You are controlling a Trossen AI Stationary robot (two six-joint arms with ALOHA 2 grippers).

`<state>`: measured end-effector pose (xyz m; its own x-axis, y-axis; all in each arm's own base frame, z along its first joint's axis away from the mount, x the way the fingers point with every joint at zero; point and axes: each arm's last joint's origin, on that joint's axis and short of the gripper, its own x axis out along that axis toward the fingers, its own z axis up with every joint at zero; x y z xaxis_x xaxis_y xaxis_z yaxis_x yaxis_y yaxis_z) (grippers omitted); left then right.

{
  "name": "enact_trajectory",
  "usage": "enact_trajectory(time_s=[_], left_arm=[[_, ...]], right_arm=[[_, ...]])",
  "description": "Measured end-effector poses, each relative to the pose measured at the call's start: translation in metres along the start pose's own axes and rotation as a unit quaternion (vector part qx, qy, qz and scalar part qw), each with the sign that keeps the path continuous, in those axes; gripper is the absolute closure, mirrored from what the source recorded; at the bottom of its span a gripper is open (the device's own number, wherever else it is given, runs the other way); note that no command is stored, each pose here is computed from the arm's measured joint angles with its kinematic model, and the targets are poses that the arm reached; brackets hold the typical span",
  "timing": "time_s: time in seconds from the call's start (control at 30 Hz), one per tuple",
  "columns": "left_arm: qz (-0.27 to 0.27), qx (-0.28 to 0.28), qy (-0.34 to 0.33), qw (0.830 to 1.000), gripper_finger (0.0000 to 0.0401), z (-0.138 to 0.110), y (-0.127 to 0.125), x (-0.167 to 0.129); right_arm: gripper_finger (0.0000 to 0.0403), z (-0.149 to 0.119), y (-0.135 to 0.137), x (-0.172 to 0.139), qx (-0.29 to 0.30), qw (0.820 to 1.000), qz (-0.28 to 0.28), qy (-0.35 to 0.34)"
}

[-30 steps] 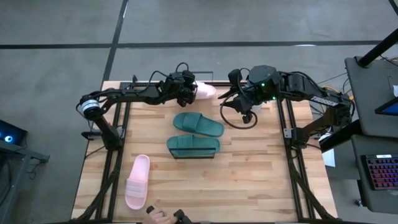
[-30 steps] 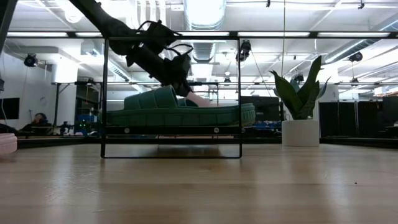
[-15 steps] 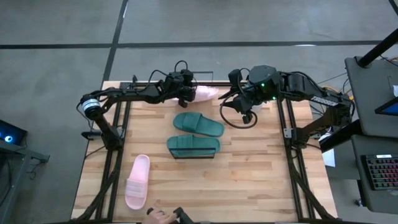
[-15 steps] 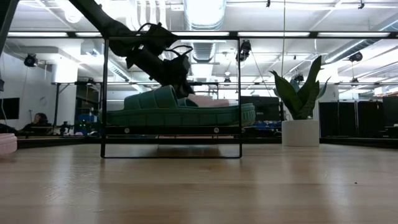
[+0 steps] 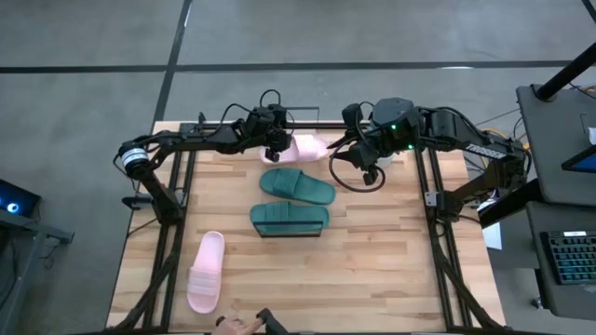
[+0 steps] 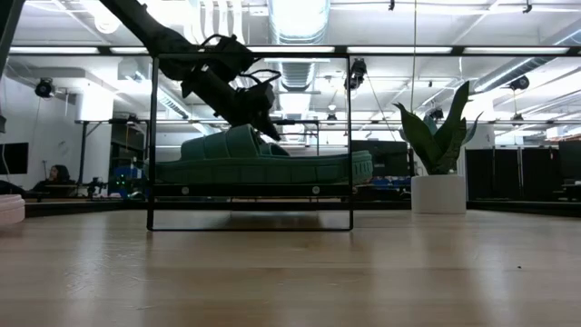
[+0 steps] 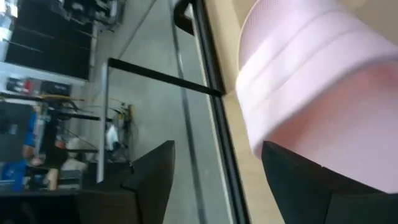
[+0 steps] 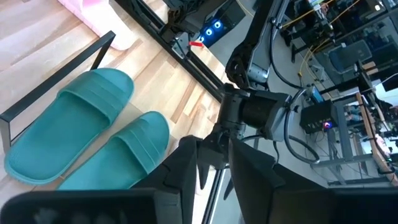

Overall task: Pick and place slides into the shelf
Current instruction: Put the top pink slipper on the shelf

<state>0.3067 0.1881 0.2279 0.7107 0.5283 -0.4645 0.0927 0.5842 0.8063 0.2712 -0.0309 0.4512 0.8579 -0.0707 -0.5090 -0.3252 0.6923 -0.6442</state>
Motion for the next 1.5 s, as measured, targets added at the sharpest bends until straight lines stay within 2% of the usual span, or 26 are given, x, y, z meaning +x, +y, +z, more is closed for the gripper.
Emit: enact_trajectory(time_s=[0.2,0.43,0.57,0.73,1.23,1.5], left_arm=[[-0.026,-0.042,0.031,0.998,0.0175,0.0,0.003,-0.006],[-0.081,-0.097,0.058,0.99,0.0175,0.002,0.004,-0.032],[-0.134,-0.139,0.065,0.979,0.0175,0.002,-0.001,-0.049],[-0.195,-0.154,0.108,0.962,0.0175,-0.002,-0.016,-0.054],[-0.232,-0.181,0.147,0.944,0.0175,-0.008,-0.034,-0.05],[-0.217,-0.177,0.157,0.947,0.0175,-0.009,-0.034,-0.049]], right_arm=[[0.0323,0.0,0.0,0.0,0.0,1.0,0.0,0.0],[0.0321,0.0,0.0,0.0,0.0,1.0,0.0,0.0],[0.0325,-0.001,0.001,0.001,0.0,1.0,0.003,0.001],[0.0328,-0.003,0.004,0.005,0.0,1.0,0.011,0.007],[0.0328,-0.007,0.008,0.01,0.0,1.0,0.018,0.019],[0.0325,-0.007,0.008,0.01,0.0,1.0,0.018,0.019]])
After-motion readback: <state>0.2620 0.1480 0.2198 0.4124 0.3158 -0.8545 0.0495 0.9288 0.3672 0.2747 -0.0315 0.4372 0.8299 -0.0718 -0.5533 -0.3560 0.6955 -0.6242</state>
